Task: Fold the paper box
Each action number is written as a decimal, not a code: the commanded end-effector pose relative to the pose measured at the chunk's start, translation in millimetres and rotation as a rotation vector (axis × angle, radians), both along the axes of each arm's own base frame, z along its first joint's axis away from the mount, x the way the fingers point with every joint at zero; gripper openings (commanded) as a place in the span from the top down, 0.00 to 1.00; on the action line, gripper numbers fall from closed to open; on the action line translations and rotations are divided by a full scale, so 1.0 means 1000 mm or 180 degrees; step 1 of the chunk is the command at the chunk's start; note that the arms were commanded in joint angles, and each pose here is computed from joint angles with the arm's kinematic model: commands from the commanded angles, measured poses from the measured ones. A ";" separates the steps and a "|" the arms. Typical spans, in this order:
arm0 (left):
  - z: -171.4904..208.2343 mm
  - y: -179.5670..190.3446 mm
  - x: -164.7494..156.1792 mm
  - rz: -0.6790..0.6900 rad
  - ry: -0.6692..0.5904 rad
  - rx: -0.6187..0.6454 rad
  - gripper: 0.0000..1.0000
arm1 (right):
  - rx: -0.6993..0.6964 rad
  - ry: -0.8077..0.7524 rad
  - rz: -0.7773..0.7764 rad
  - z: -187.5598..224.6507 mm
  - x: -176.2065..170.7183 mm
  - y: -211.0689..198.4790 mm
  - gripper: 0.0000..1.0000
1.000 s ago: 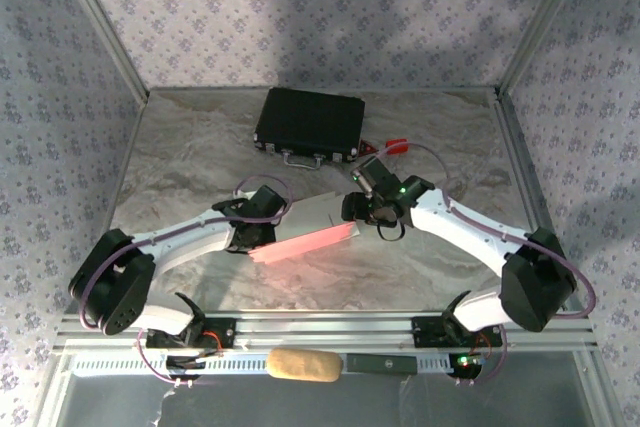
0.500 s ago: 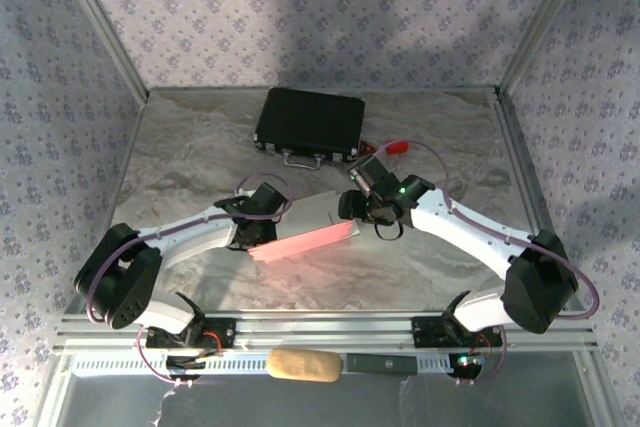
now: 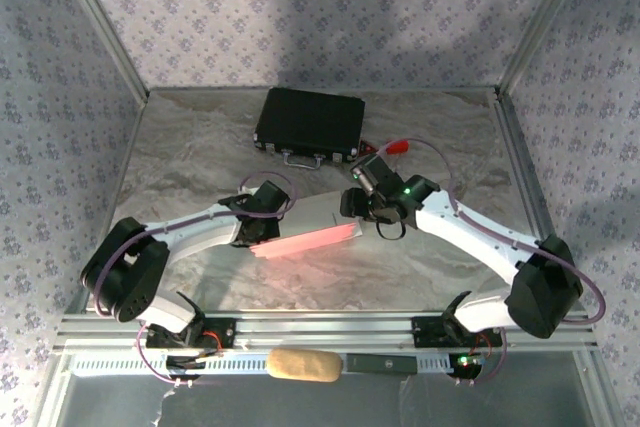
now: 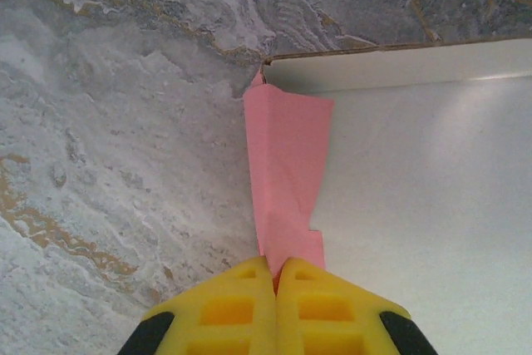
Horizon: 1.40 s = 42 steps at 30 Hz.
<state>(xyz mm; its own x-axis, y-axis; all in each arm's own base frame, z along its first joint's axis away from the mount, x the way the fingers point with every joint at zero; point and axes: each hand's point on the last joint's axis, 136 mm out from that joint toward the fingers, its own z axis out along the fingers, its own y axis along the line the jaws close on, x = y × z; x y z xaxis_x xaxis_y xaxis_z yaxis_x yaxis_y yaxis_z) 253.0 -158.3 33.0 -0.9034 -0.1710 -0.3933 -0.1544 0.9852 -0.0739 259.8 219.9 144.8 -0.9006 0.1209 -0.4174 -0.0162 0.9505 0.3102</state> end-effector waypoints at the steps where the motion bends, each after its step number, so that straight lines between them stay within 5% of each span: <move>1: -0.010 0.013 -0.015 -0.0031 0.0193 0.0164 1.00 | -0.0024 -0.0066 -0.0118 0.010 -0.001 -0.010 0.35; 15: 0.162 -0.003 -0.004 -0.0718 -0.1645 0.0093 1.00 | 0.0346 -0.1039 -0.0423 0.086 -0.013 -0.057 0.37; 25: 0.197 0.004 -0.006 -0.1023 -0.2170 0.0234 1.00 | 0.0482 -0.1379 -0.0441 0.121 -0.018 -0.067 0.38; 35: 0.230 0.004 -0.032 -0.1460 -0.3211 -0.0365 1.00 | 0.0737 -0.1405 -0.0546 0.131 -0.027 -0.070 0.36; 42: 0.229 0.008 -0.036 -0.1483 -0.3325 -0.0531 1.00 | 0.1213 -0.1297 -0.0866 0.153 -0.029 -0.061 0.34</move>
